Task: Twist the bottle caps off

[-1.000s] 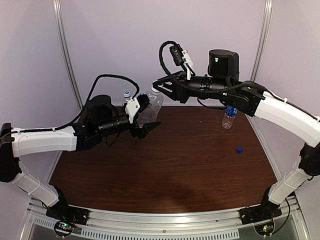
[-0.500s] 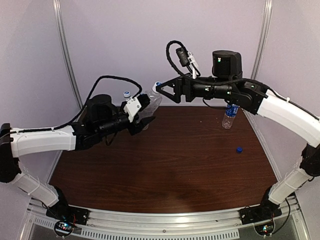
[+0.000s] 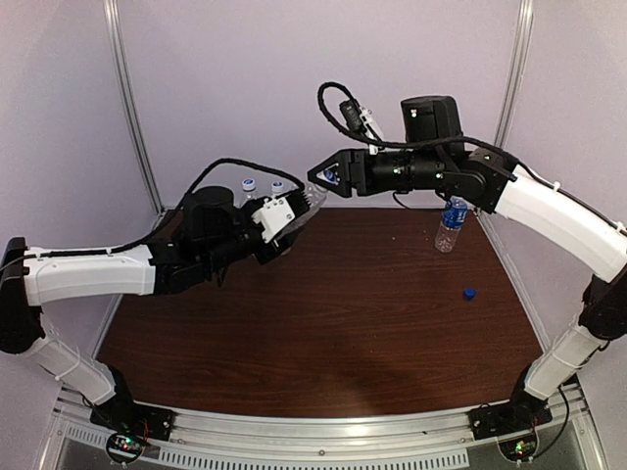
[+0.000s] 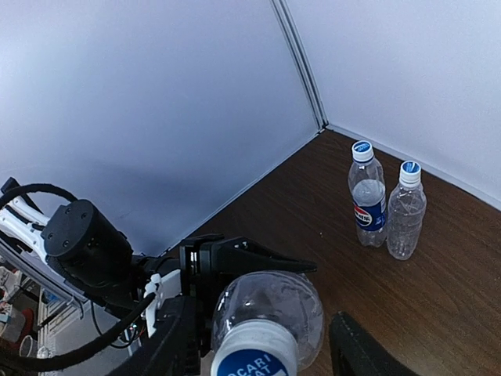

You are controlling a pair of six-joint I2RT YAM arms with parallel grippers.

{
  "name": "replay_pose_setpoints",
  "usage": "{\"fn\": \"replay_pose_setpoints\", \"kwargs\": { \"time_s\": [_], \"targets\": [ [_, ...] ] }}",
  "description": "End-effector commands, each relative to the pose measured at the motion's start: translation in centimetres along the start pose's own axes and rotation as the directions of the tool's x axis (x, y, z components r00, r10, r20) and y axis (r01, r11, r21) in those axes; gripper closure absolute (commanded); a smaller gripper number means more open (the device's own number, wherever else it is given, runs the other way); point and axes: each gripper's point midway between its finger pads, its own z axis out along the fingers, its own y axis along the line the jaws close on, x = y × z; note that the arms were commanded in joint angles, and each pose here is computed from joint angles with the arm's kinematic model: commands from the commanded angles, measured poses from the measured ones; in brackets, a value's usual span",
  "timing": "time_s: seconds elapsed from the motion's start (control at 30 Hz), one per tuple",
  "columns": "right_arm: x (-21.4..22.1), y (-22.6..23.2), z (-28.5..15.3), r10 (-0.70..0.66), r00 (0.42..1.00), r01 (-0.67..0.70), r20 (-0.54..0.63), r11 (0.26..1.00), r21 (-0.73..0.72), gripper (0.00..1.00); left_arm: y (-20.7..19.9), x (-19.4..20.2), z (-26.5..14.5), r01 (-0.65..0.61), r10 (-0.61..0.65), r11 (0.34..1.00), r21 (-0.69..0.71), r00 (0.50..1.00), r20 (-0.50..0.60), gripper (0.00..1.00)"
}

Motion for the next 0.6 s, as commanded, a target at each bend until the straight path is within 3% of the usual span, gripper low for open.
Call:
{"fn": "replay_pose_setpoints", "kwargs": {
  "time_s": [0.0,0.2,0.3,0.43,0.5,0.57],
  "targets": [
    [0.0,-0.8,0.0,0.031,0.999,-0.03,-0.009,0.999,0.038,0.42,0.9,-0.6,0.3,-0.025,0.025,0.999,-0.042,1.0,-0.004,0.49],
    [0.5,-0.9,0.1,0.029,0.999,-0.029,-0.019,0.999,0.036,0.75,0.9,-0.7,0.3,-0.025,0.025,0.999,-0.039,1.0,-0.002,0.49],
    [0.7,-0.6,0.0,-0.011,0.999,0.012,-0.03,1.0,0.021,1.0,0.5,-0.8,0.3,-0.019,0.019,1.0,-0.014,1.0,0.007,0.49],
    [2.6,2.4,-1.5,-0.308,0.948,0.291,-0.086,0.943,-0.163,1.0,-2.9,-2.3,-0.7,-0.024,0.007,0.981,0.193,0.996,0.089,0.49],
    [5.4,4.5,-3.4,-0.496,0.862,0.437,-0.106,0.833,-0.339,1.0,-5.2,-3.5,-1.9,-0.038,-0.017,0.943,0.331,0.987,0.16,0.5],
    [7.7,5.1,-5.1,-0.612,0.786,0.528,-0.093,0.741,-0.414,1.0,-7.2,-4.6,-3.5,-0.057,-0.05,0.89,0.452,0.974,0.222,0.5]
  ]
}}
